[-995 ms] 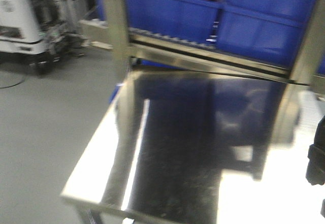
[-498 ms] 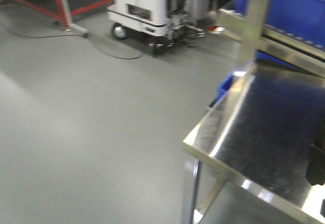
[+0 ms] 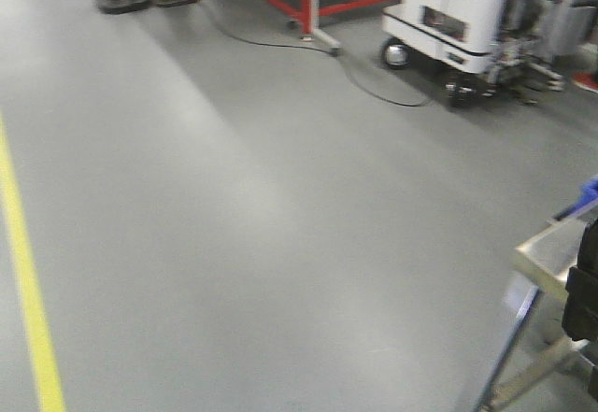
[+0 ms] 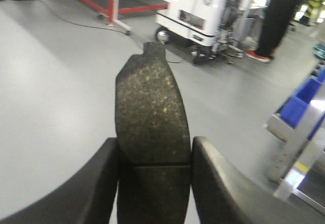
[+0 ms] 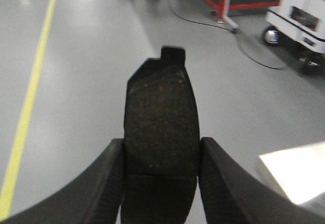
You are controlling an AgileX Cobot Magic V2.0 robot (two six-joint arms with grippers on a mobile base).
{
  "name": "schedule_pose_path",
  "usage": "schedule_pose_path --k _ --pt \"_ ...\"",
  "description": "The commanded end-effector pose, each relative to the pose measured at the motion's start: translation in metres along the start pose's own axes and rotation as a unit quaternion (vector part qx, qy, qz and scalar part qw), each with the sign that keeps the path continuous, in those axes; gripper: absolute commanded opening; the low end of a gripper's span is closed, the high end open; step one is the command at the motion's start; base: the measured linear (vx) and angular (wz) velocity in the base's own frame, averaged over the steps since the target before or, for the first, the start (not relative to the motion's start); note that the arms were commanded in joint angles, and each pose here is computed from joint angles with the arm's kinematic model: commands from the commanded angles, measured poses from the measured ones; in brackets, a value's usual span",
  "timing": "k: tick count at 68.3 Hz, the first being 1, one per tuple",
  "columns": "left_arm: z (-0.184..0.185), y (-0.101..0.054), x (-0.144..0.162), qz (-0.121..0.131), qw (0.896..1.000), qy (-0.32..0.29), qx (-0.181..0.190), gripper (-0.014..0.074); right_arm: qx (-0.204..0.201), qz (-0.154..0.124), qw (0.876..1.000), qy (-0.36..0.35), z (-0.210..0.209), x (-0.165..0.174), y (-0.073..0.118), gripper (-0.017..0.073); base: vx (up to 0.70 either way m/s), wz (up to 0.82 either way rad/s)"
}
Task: Move and align brake pads A on conveyor
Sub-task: 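Turn the base away from the steel table toward the yellow line, then drive forward along the yellow floor line past the striped cones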
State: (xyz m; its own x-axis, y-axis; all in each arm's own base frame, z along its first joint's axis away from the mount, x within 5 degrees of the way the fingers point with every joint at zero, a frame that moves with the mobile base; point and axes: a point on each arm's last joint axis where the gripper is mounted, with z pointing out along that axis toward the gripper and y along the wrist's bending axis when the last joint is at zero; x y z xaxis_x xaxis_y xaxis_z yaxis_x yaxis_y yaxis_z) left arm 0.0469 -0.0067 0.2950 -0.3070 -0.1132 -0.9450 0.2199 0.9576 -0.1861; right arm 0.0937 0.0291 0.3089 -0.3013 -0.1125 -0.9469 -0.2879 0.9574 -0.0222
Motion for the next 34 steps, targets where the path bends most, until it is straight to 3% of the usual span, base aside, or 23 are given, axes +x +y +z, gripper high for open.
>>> schedule_pose_path --k 1,34 --pt "-0.0028 -0.0047 -0.0154 0.002 0.999 -0.05 0.02 -0.0006 -0.006 -0.01 0.998 -0.058 -0.0042 -0.0171 0.0009 -0.0004 -0.17 0.75" --pt "-0.0028 -0.0047 -0.0154 0.002 0.999 -0.05 0.02 -0.0006 -0.006 -0.01 0.998 -0.058 -0.0042 -0.0171 0.0009 -0.0004 -0.08 0.75"
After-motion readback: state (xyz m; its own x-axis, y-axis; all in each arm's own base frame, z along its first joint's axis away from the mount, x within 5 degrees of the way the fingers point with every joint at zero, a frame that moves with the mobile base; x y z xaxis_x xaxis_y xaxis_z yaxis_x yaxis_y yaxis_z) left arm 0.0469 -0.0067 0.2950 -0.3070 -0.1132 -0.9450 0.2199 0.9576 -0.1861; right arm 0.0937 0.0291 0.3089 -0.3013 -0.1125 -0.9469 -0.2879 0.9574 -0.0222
